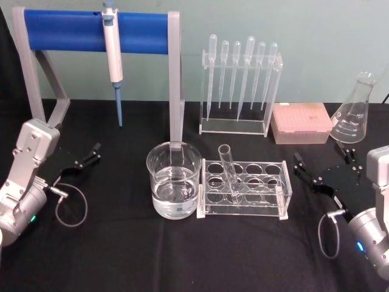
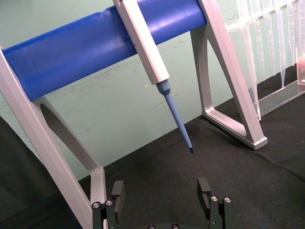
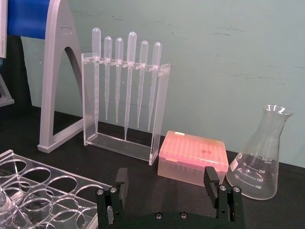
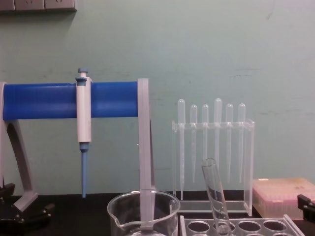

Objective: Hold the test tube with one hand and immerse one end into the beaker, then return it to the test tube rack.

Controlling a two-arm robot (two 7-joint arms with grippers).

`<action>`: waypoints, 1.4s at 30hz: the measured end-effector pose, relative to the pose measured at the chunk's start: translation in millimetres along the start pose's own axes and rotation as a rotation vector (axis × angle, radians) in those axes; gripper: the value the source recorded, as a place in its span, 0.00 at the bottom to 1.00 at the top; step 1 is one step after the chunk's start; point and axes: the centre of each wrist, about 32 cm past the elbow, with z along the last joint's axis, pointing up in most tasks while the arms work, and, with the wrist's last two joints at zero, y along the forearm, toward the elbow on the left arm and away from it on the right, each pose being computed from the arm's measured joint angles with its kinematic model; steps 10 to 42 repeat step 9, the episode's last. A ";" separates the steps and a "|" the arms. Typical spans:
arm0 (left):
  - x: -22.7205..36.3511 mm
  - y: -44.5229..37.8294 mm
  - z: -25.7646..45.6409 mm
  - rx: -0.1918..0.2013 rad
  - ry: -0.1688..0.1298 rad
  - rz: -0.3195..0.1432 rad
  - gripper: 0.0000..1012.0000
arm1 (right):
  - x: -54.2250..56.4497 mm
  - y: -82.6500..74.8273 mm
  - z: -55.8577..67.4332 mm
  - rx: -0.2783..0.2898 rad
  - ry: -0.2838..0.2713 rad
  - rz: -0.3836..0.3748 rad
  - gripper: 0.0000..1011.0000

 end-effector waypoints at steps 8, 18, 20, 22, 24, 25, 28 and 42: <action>0.0 0.0 0.0 0.000 0.000 0.000 0.99 | 0.0 0.0 0.0 0.000 0.000 0.000 0.99; 0.0 0.0 0.0 0.000 0.000 0.000 0.99 | 0.0 0.0 0.0 0.000 0.001 0.000 0.99; 0.0 0.0 0.0 0.000 0.000 0.000 0.99 | 0.0 0.0 0.0 0.000 0.001 0.000 0.99; 0.0 0.0 0.0 0.000 0.000 0.000 0.99 | 0.0 0.0 0.0 0.000 0.001 0.000 0.99; 0.0 0.0 0.0 0.000 0.000 0.000 0.99 | 0.0 0.0 0.0 0.000 0.001 0.000 0.99; 0.0 0.0 0.0 0.000 0.000 0.000 0.99 | 0.0 0.0 0.0 0.000 0.001 0.000 0.99; 0.0 0.0 0.0 0.000 0.000 0.000 0.99 | 0.0 0.0 0.0 0.000 0.001 0.000 0.99; 0.0 0.0 0.0 0.000 0.000 0.000 0.99 | 0.0 0.0 0.0 0.000 0.001 0.000 0.99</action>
